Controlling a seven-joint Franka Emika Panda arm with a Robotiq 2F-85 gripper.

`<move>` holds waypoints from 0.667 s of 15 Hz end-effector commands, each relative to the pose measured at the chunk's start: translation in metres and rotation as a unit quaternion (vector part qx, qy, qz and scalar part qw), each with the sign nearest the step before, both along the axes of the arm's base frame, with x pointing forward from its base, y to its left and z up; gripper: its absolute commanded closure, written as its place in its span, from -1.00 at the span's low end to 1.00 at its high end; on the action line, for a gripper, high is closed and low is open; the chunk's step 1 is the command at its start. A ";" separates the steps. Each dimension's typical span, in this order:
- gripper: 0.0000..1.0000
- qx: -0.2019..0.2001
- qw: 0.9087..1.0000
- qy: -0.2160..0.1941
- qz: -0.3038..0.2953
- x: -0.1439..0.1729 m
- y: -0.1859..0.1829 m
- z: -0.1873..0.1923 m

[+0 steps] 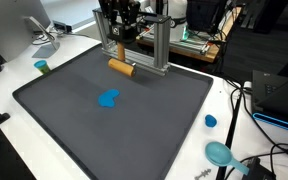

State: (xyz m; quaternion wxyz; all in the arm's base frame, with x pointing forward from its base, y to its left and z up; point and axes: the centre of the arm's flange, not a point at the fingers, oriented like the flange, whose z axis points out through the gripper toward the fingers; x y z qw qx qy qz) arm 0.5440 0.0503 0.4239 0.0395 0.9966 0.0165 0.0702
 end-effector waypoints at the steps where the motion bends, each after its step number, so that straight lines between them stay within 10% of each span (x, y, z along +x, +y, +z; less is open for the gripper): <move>1: 0.57 0.010 0.999 0.000 0.047 -0.051 -0.019 0.046; 10: 0.57 0.004 1.000 0.003 0.027 -0.124 -0.036 0.067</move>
